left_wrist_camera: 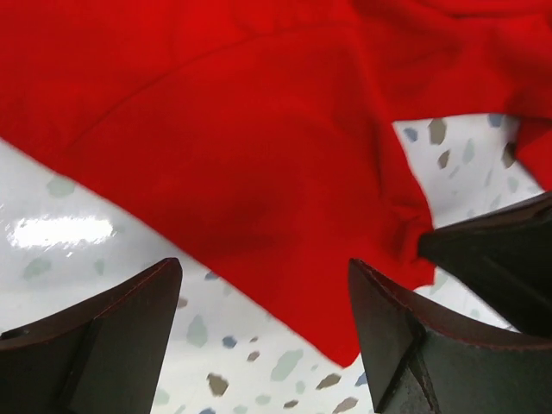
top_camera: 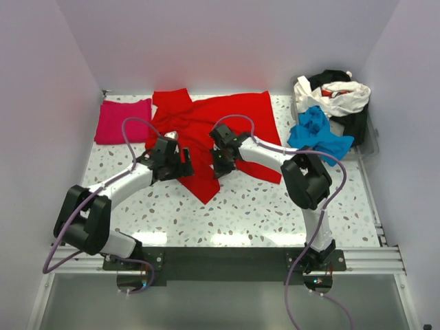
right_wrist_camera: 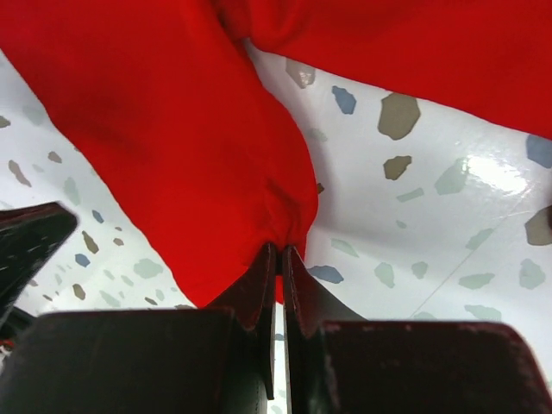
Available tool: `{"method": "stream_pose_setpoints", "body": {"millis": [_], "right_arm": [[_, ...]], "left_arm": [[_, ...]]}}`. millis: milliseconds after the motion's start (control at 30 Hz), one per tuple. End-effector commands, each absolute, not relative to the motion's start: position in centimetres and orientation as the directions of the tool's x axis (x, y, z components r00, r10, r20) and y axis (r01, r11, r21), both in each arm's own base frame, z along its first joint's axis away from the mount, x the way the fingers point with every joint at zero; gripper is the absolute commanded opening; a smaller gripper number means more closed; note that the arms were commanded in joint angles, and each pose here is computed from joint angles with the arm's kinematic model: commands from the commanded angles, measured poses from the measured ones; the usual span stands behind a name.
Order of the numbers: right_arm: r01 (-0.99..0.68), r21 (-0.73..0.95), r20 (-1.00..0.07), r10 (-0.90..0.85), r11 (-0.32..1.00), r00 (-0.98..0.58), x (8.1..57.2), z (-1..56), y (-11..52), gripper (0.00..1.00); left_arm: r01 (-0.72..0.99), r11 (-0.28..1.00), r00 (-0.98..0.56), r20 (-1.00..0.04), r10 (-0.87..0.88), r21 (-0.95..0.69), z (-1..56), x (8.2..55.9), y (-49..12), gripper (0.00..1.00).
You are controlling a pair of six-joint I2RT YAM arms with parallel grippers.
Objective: Fold and stack the t-shirts
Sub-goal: Flatten the tshirt out
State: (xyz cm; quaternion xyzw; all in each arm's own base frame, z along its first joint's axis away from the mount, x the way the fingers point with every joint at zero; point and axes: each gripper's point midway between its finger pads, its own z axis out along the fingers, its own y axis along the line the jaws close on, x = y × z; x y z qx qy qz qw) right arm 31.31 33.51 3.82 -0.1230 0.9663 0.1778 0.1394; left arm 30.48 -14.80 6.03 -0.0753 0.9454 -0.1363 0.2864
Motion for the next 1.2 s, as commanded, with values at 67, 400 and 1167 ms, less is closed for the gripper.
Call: {"method": "stream_pose_setpoints", "body": {"millis": [67,400,1167], "right_arm": [[-0.302,0.402,-0.336,-0.167,0.864,-0.927,31.1,6.4,35.2,0.00],[-0.300,0.366,-0.358,-0.164,0.881,-0.919,31.8,7.4,34.4,0.00],[-0.240,0.309,-0.330,-0.133,0.920,-0.935,31.2,6.8,30.5,0.15]], "left_arm": [[-0.034,0.911,-0.780,-0.559,-0.281,-0.410,7.6,34.0,-17.6,0.83],[-0.102,0.935,-0.834,-0.484,-0.267,-0.339,2.6,31.7,-16.0,0.83],[-0.085,0.990,-0.875,-0.468,-0.128,-0.112,1.2,28.8,-9.4,0.83]]}}
